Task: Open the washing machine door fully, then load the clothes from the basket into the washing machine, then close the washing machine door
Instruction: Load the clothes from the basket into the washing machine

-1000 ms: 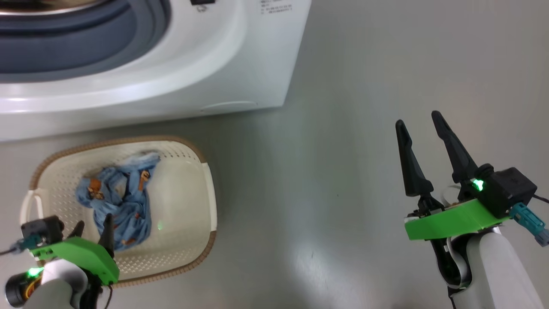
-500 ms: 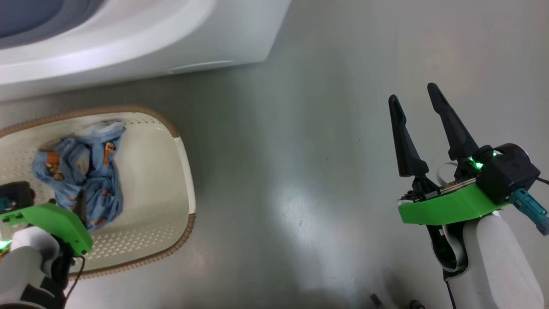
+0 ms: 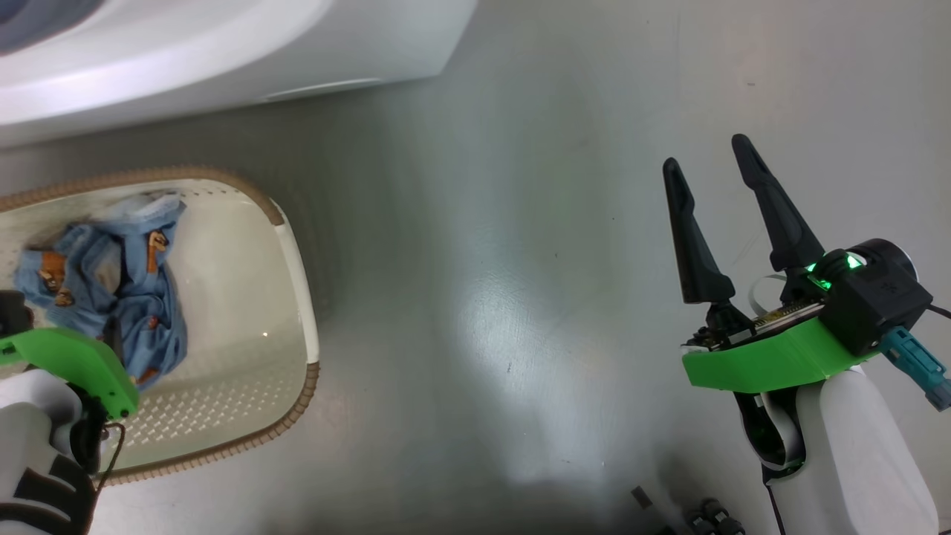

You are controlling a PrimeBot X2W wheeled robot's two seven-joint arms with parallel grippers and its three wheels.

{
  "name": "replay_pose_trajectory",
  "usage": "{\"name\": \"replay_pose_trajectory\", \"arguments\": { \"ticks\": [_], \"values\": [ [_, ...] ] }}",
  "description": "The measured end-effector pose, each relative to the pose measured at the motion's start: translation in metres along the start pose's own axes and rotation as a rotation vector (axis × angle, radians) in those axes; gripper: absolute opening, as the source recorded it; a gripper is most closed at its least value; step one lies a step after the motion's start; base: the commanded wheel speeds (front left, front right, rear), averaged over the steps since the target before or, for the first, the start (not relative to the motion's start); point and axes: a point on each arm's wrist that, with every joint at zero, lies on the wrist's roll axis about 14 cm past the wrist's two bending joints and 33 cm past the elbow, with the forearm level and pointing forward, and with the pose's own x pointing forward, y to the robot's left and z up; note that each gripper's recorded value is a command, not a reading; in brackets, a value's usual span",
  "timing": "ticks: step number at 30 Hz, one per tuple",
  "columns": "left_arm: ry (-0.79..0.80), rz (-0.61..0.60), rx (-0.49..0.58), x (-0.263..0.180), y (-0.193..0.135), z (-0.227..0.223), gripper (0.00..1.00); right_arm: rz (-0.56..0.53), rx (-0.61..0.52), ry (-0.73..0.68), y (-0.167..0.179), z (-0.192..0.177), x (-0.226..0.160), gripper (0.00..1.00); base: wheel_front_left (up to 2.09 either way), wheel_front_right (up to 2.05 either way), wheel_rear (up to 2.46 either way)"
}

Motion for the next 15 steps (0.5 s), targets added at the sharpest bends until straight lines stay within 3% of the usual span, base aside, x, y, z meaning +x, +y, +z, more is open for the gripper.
{"name": "replay_pose_trajectory", "arguments": {
  "ticks": [12, 13, 15],
  "values": [
    [0.032, -0.002, 0.009, 0.015, -0.005, -0.003, 1.00, -0.003, -0.003, 0.011, -0.004, -0.008, 0.004, 1.00, 0.00, 0.00, 0.00],
    [0.033, -0.002, 0.007, 0.016, -0.005, -0.003, 0.97, -0.003, -0.003, 0.012, -0.004, -0.008, 0.004, 1.00, 0.00, 0.00, 0.00],
    [0.034, 0.002, 0.001, 0.016, -0.003, -0.003, 0.76, -0.004, -0.003, 0.014, -0.004, -0.009, 0.004, 1.00, 0.00, 0.00, 0.00]
  ]
}}
